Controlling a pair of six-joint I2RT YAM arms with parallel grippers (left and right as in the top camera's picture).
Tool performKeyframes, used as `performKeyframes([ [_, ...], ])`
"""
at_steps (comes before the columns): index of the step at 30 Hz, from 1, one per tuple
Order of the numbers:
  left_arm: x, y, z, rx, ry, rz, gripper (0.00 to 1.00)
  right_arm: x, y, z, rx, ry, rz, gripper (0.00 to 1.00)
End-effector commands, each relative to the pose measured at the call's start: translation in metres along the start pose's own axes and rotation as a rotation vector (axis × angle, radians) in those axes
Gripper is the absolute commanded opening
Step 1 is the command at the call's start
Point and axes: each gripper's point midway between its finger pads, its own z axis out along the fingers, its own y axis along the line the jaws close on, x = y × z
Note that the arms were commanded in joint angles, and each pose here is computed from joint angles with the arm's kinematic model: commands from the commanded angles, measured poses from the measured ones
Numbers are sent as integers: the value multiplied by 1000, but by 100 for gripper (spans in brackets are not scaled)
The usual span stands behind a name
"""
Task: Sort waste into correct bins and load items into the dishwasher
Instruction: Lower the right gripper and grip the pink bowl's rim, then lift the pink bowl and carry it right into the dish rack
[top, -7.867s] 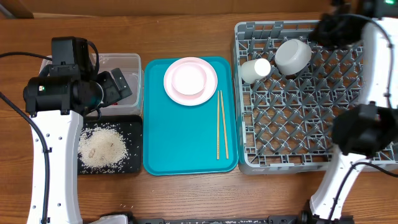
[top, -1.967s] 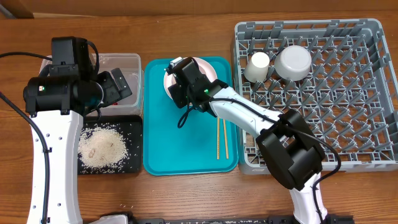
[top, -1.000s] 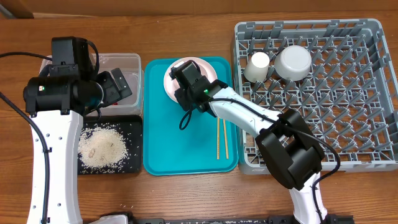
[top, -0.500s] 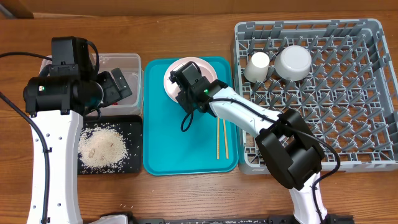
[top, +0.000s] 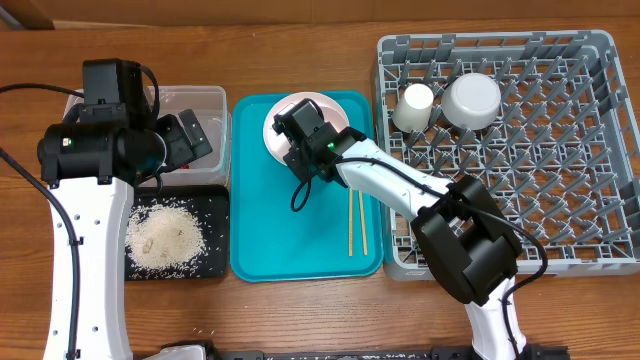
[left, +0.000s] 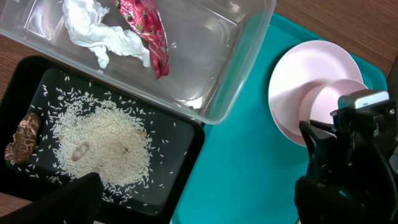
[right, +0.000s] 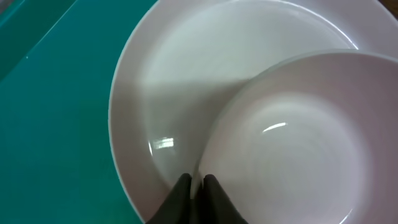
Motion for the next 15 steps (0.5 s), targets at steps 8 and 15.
performKeyframes([
  [8,-4,2,-3,-9,-16,-7,100,-40,-2,-29,2,-110,-35,4],
  [15,-4,2,-3,-9,-16,-7,100,-83,8,-99,-89,-274,-29,4],
])
